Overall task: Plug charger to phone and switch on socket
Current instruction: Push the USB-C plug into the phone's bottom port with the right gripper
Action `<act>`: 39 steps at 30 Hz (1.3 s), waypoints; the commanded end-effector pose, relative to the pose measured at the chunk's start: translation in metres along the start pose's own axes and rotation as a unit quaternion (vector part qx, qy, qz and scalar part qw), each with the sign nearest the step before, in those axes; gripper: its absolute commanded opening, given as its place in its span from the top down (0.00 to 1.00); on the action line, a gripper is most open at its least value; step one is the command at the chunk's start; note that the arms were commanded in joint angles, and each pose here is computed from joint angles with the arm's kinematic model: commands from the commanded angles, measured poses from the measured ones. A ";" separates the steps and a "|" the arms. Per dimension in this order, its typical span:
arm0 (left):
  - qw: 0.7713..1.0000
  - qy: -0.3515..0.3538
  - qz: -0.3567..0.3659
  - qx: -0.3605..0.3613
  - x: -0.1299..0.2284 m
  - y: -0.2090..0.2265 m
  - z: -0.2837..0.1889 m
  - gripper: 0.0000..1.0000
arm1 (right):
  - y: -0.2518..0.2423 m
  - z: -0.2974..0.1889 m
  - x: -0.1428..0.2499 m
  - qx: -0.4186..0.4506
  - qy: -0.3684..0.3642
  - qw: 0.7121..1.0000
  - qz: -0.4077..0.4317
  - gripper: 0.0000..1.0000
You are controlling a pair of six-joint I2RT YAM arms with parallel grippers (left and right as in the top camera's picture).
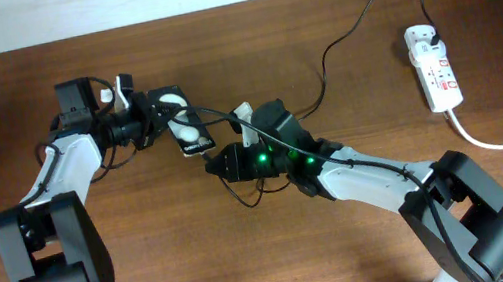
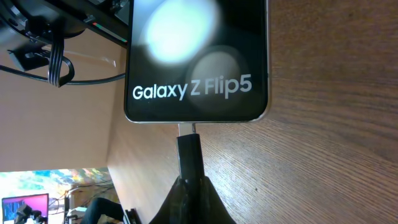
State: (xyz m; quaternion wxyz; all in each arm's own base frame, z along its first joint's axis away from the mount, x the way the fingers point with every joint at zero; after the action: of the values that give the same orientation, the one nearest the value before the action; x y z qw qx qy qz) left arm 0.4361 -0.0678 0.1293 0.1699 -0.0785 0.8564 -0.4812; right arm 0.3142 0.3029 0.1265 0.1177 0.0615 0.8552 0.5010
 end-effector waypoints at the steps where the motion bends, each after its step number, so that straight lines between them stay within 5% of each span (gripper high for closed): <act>1: 0.996 0.046 -0.004 0.071 0.014 -0.021 0.005 1.00 | -0.003 -0.009 -0.028 0.027 -0.085 0.996 0.004 0.96; 7: 0.988 0.075 -0.048 0.122 0.020 -0.034 0.001 1.00 | 0.015 -0.010 -0.036 -0.018 -0.106 0.994 -0.023 0.96; 28: 0.988 0.077 -0.058 0.117 0.021 -0.033 0.002 1.00 | 0.032 -0.020 -0.062 -0.051 -0.195 0.980 -0.003 0.96; 31: 0.990 0.074 -0.031 0.119 0.021 -0.033 0.002 1.00 | 0.029 -0.019 -0.061 -0.043 -0.192 0.980 -0.004 0.96; 35: 0.985 0.057 0.103 0.124 0.021 -0.032 0.002 1.00 | 0.027 -0.018 -0.059 -0.032 -0.188 0.981 -0.027 0.96; 39: 0.985 0.060 0.108 0.122 0.024 -0.030 0.002 1.00 | 0.017 -0.016 -0.056 -0.010 -0.179 0.984 -0.017 0.96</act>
State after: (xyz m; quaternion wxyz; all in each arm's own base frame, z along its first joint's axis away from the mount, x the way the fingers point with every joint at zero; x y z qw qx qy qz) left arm 0.4368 -0.0688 0.1444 0.2119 0.0130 0.8425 -0.4951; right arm 0.3161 0.3112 0.1352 0.1535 0.0687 0.8346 0.5245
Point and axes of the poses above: each gripper's point midway between its finger pads, its own z axis out along the fingers, its own y axis along the line the jaws close on, x = y × z, the point moved 5 cm from there along -z, back along the fingers, and after that the axes turned 12 degrees about z, right-handed, at the moved point
